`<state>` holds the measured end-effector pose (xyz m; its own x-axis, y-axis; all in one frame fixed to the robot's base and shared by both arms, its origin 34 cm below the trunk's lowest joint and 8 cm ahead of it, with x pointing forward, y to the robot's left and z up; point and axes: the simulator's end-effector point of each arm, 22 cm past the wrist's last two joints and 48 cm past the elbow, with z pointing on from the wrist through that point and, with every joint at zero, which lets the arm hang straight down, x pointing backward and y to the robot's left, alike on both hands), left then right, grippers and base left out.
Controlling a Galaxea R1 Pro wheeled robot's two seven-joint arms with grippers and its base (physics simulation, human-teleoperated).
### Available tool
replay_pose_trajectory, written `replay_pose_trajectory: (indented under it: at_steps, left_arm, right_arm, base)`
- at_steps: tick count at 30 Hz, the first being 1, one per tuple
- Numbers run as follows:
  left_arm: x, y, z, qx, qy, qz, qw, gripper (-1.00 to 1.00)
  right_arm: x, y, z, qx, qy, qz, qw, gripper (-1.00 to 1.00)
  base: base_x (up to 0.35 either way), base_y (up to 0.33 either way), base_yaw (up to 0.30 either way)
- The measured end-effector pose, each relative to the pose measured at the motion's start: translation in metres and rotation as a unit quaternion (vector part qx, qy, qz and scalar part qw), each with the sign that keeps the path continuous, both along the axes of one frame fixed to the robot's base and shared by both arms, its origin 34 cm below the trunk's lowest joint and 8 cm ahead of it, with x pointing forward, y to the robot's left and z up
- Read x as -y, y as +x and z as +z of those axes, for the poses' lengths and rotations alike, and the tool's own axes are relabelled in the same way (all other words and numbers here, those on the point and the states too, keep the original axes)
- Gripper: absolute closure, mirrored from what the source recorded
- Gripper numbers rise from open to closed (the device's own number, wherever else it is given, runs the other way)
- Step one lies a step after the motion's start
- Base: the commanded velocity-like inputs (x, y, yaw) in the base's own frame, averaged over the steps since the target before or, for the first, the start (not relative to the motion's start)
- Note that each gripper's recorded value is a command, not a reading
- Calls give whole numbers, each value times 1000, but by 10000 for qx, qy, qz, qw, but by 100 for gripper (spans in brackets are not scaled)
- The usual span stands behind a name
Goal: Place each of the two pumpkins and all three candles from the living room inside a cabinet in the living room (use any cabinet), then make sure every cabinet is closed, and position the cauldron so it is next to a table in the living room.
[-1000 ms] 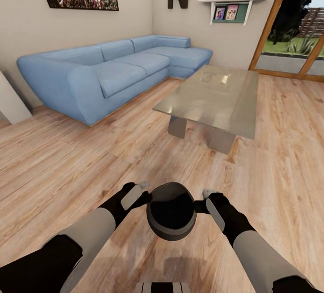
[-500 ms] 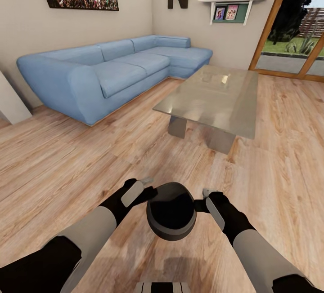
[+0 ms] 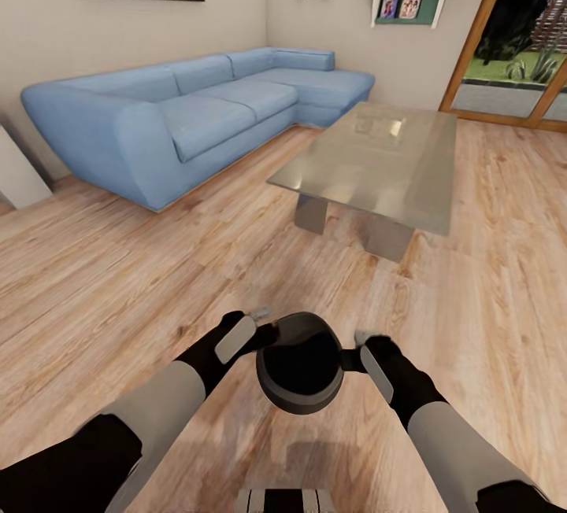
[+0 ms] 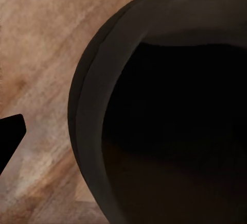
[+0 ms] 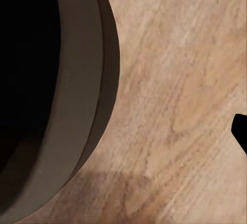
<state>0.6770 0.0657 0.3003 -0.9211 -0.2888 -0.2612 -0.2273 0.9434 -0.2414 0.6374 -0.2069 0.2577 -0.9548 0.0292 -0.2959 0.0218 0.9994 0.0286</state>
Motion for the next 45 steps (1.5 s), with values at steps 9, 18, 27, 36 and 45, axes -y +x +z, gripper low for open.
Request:
replay_pose_trajectory:
  at_steps: [9,18,27,36,45]
  left_arm:
    - [1,-13,-26,-180,172,-217,9995,-100]
    - [5,-26,-49,-317,356,-535,9974,-100]
    - [-6,-39,-72,-572,608,-578,9948,-100]
    - [-26,-52,-93,-850,1037,-499,9897,-100]
    - [-25,-60,-109,-991,1019,-491,9886,-100]
  right_arm:
    - [-2,-9,-21,-176,22,0,9998,-100]
    - [-3,-17,-40,-340,39,-9,9994,-100]
    - [-6,-23,-57,-452,69,-9,9990,-100]
    - [-8,-31,-75,-595,57,25,9982,-100]
    - [-16,-17,-74,-411,179,6,9990,-100]
  base:
    - [0,0,0]
    - [0,0,0]
    - [0,0,0]
    - [0,0,0]
    - [0,0,0]
